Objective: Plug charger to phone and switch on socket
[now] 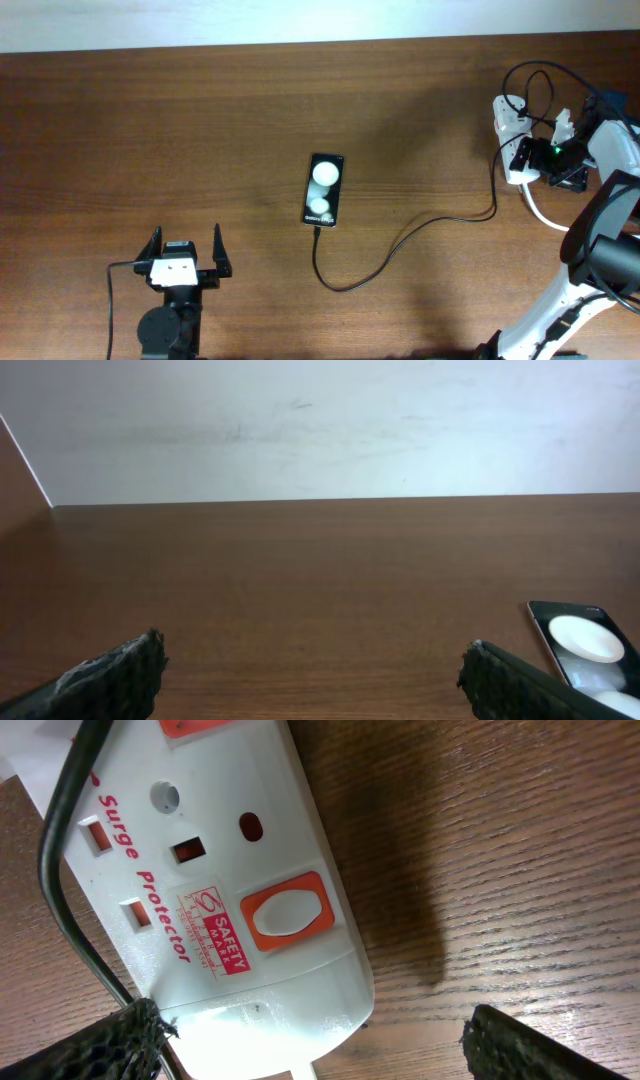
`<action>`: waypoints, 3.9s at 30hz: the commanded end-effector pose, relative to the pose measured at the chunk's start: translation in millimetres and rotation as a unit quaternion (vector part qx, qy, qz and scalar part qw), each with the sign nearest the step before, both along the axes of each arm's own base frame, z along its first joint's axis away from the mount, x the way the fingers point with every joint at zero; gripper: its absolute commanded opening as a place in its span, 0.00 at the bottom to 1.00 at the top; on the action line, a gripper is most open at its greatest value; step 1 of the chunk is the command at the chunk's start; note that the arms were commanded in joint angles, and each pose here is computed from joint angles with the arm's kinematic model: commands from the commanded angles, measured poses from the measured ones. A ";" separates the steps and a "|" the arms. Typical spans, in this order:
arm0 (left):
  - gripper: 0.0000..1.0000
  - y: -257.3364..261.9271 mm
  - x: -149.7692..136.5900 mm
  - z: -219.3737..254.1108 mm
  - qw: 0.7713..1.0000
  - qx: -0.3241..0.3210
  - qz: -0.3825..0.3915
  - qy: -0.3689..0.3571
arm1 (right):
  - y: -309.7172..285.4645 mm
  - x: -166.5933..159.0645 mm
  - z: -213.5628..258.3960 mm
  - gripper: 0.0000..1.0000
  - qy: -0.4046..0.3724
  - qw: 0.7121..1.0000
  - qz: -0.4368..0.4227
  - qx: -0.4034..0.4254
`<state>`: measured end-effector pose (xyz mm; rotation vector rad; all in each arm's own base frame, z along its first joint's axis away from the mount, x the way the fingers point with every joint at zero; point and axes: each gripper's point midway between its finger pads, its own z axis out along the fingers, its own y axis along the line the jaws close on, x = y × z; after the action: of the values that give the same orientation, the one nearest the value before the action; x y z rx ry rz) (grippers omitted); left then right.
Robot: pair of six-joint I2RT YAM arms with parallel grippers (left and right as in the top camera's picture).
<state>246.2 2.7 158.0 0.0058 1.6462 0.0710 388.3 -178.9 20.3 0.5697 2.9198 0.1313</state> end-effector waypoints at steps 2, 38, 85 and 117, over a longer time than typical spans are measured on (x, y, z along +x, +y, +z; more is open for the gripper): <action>0.99 -0.1 -0.4 0.0 1.000 0.008 -0.002 -0.001 | -4.7 -3.9 -9.0 0.99 0.016 1.000 0.003 -0.012; 0.99 -0.1 -0.4 0.0 1.000 0.008 -0.002 -0.001 | -10.0 6.1 49.4 0.99 -0.048 0.998 0.002 -0.046; 0.99 -0.1 -0.4 0.0 1.000 0.008 -0.002 -0.001 | 197.3 -101.8 43.5 0.99 -0.241 0.937 0.236 -0.091; 0.99 -0.1 -0.4 0.0 1.000 0.007 -0.002 -0.001 | 221.7 -98.8 58.0 0.99 -0.458 0.850 0.248 -0.078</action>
<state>246.1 2.8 158.4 0.0064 1.6447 0.0705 291.2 40.0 74.9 -0.2403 2.0423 0.1586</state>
